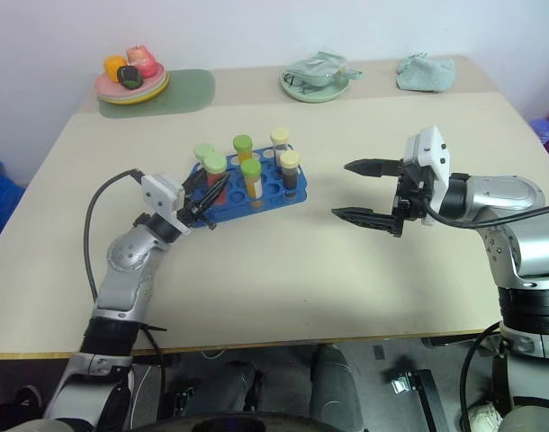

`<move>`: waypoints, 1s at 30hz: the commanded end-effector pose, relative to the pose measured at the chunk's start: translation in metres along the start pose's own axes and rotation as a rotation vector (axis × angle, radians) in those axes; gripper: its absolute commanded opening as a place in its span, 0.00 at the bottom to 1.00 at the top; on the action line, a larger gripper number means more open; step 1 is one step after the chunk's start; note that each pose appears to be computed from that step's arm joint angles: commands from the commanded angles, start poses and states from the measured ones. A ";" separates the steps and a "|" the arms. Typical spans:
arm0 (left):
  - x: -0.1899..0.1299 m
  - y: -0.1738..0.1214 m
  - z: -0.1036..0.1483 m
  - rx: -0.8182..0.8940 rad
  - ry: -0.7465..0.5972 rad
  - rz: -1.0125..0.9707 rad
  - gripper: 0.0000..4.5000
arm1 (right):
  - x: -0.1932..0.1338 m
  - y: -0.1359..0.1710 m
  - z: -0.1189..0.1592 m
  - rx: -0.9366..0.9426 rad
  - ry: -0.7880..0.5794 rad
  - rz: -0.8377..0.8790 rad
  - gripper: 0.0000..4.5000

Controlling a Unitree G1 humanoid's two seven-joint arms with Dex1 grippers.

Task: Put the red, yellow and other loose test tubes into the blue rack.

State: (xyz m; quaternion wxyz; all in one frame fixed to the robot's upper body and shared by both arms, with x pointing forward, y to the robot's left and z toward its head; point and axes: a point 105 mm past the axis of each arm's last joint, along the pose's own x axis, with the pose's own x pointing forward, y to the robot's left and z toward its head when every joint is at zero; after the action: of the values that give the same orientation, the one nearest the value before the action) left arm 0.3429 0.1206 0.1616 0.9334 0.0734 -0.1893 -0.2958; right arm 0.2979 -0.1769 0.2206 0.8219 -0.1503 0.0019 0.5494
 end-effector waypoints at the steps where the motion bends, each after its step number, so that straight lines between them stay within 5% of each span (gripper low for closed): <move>1: -0.002 0.007 0.000 -0.054 0.009 0.050 0.17 | -0.002 -0.002 0.016 -0.062 -0.028 -0.007 1.00; 2: -0.003 0.010 0.000 -0.072 0.009 0.073 0.17 | -0.002 -0.003 0.016 -0.062 -0.029 -0.007 1.00; 9: -0.008 0.015 0.007 -0.060 0.001 0.087 0.97 | 0.000 -0.004 0.014 -0.061 -0.030 -0.002 1.00; 24: -0.084 0.045 0.050 0.032 0.209 -0.146 0.99 | -0.013 -0.007 -0.009 -0.021 -0.012 0.027 1.00; 30: -0.088 0.060 0.075 0.119 0.254 -0.246 0.99 | -0.028 -0.014 -0.021 -0.024 0.011 -0.015 1.00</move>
State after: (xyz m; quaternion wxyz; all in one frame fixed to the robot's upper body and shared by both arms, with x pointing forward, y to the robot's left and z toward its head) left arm 0.2818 0.2192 0.2068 0.9091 0.1707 -0.0612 -0.3750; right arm 0.3030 -0.2032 0.1923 0.8198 -0.1400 0.0249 0.5547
